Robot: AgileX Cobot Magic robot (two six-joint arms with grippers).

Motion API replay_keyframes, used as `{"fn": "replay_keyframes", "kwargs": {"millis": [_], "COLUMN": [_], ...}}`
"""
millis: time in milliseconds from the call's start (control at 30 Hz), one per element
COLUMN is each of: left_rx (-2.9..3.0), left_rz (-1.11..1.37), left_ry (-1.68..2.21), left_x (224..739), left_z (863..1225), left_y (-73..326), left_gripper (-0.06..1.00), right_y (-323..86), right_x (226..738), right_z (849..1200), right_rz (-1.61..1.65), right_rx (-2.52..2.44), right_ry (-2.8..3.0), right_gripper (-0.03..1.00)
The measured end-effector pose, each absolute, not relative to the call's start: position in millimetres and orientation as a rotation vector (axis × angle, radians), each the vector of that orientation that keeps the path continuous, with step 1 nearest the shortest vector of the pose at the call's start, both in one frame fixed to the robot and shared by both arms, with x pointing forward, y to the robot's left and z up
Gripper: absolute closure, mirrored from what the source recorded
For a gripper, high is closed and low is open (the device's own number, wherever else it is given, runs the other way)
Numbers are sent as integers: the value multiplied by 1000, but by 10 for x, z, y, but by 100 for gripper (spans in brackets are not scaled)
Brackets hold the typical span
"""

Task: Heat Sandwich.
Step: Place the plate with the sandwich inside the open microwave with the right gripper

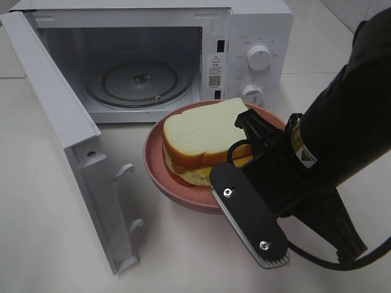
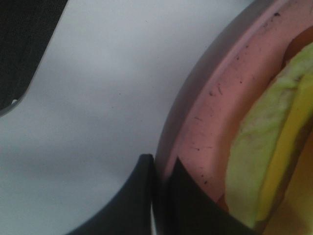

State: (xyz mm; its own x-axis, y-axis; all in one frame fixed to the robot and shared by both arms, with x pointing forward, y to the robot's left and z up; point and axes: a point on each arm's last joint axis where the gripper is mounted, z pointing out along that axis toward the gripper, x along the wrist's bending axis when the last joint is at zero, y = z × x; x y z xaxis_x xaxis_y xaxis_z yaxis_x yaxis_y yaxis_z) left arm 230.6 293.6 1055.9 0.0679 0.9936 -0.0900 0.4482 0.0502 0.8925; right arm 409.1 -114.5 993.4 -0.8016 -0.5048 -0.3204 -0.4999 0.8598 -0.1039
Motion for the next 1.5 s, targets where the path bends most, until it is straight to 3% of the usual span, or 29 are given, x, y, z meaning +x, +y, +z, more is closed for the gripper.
{"fn": "replay_keyframes", "kwargs": {"millis": [867, 1500], "left_rx": [1520, 1520], "left_rz": [835, 835], "left_ry": [1502, 1502], "left_x": [2306, 2306], "left_z": [10559, 10559], "left_y": [2936, 2936], "left_gripper": [-3, -3], "right_y": [-1547, -1491], "right_x": [4527, 4599], "right_z": [9940, 9876], "right_rz": [52, 118], "right_rx": [-957, -945], "right_ry": [2619, 2594], "right_gripper": [93, 93]}}
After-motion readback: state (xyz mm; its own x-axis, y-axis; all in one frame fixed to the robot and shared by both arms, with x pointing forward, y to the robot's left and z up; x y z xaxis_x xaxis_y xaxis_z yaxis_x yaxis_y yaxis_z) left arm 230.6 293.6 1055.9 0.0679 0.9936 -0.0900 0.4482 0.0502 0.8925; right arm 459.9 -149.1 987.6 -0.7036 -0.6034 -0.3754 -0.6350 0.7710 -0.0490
